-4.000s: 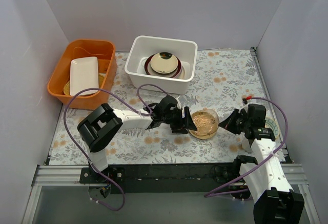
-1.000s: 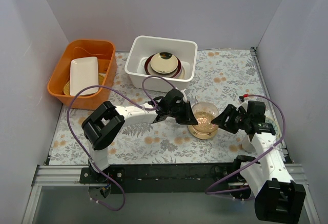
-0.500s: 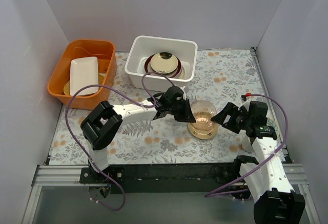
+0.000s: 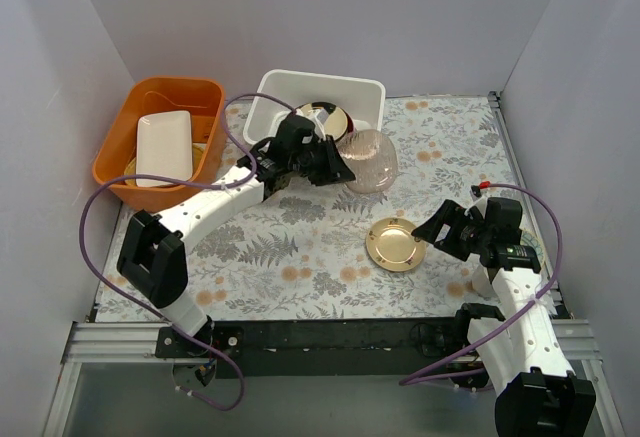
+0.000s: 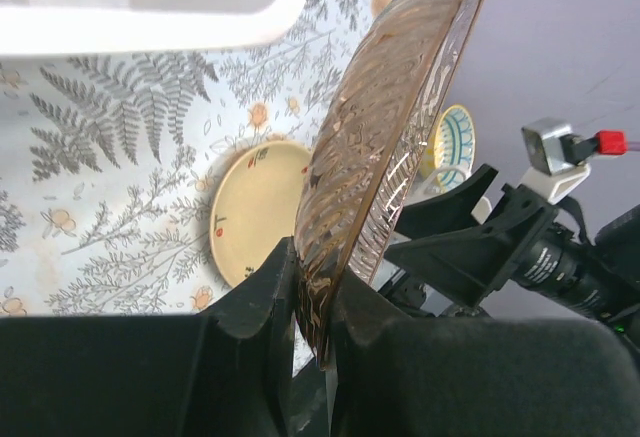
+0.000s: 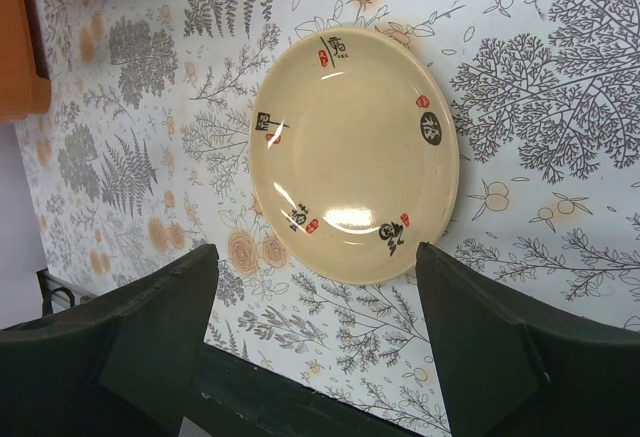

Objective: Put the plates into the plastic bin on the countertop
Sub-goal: Place the plate in the plastic bin.

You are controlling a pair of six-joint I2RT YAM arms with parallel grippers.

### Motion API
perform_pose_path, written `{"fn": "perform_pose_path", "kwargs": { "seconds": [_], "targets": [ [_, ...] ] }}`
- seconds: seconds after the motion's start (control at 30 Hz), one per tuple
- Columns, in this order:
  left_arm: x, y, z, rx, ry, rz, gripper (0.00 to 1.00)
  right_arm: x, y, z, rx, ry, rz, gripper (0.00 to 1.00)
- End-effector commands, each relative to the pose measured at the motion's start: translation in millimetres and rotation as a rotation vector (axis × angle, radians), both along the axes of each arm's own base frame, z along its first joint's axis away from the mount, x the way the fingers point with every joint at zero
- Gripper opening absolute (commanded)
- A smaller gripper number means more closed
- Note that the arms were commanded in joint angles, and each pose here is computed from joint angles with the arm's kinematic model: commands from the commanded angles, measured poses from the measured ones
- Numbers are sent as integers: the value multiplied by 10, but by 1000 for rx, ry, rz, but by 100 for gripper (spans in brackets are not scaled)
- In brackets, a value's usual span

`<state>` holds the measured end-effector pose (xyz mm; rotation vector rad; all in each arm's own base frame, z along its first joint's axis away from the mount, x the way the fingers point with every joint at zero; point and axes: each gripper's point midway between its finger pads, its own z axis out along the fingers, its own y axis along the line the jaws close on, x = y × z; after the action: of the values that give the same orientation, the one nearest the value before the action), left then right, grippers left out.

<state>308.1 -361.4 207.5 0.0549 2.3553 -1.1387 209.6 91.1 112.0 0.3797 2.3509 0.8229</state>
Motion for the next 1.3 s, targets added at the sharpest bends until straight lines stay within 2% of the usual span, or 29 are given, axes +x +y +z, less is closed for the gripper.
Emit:
{"fn": "perform_pose_path", "kwargs": {
  "seconds": [0.0, 0.27, 0.67, 0.83, 1.27],
  "targets": [
    [120, 154, 515, -22, -104, 17, 0, 46, -1, 51, -8, -32, 8, 87],
    [498, 372, 893, -24, -152, 83, 0, 38, -31, 15, -29, -24, 4, 87],
    [895, 643, 936, -29, -123, 147, 0, 30, -72, -8, -57, -19, -2, 91],
    [1094, 740, 886, -27, -106, 170, 0, 28, -92, -23, -69, -15, -7, 94],
    [1671, 835, 348, 7, -11, 203, 0, 20, -111, -52, -84, -11, -10, 96]
  ]
}}
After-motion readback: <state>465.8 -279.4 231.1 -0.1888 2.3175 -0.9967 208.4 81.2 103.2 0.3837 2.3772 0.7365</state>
